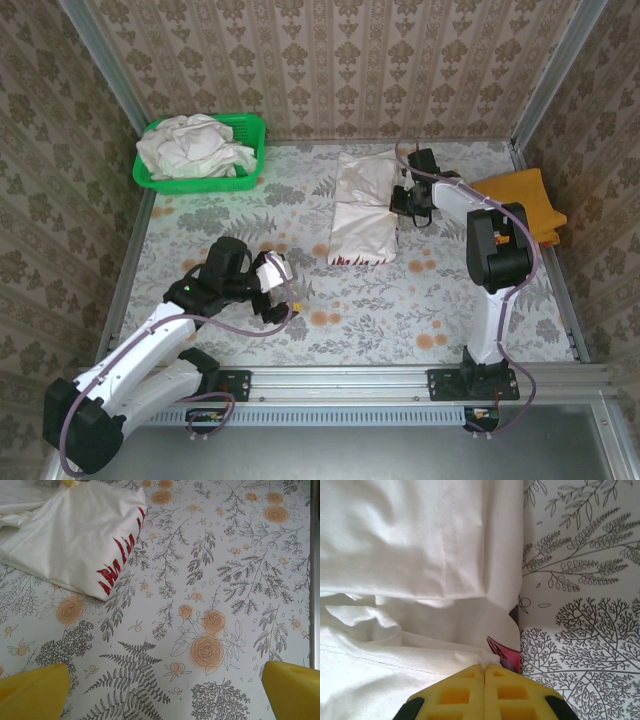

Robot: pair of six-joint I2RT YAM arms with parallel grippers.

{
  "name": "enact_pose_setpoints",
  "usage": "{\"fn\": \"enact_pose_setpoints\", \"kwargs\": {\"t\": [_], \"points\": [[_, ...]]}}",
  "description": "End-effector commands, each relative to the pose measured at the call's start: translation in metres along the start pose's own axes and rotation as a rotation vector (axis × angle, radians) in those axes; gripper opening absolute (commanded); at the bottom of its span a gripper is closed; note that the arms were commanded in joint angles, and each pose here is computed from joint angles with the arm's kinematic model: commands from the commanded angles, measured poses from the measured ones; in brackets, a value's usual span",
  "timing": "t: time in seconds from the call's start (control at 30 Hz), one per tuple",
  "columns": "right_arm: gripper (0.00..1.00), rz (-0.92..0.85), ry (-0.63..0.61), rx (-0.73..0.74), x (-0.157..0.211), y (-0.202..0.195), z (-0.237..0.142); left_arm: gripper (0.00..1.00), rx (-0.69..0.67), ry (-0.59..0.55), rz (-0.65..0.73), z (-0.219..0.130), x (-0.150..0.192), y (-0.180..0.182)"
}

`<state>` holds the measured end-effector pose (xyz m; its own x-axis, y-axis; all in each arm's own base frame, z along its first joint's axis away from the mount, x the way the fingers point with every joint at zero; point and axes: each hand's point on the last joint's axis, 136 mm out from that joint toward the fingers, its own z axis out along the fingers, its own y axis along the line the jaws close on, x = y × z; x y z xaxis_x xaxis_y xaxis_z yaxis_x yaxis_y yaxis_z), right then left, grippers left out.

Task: Fold and stack the t-shirts

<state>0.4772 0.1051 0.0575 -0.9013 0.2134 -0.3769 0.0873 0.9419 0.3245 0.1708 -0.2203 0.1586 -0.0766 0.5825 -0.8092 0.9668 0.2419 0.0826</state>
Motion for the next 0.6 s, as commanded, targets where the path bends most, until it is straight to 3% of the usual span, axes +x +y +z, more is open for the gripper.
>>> {"fn": "enact_pose_setpoints", "kwargs": {"t": [0.0, 0.3, 0.43, 0.57], "points": [[0.02, -0.082, -0.065, -0.01, -0.021, 0.01, -0.017, 1.0, 0.013, -0.032, 0.008, -0.002, -0.007, -0.001], [0.08, -0.143, -0.067, -0.013, -0.031, 0.009, 0.009, 1.0, -0.091, -0.075, -0.042, -0.005, -0.013, 0.018], [0.4, -0.169, -0.111, -0.025, -0.038, 0.016, -0.007, 1.0, -0.126, -0.085, -0.059, -0.007, -0.014, 0.024], [0.64, -0.282, -0.213, -0.048, -0.035, 0.03, -0.042, 1.0, -0.146, -0.096, -0.052, -0.009, -0.015, 0.026]]}}
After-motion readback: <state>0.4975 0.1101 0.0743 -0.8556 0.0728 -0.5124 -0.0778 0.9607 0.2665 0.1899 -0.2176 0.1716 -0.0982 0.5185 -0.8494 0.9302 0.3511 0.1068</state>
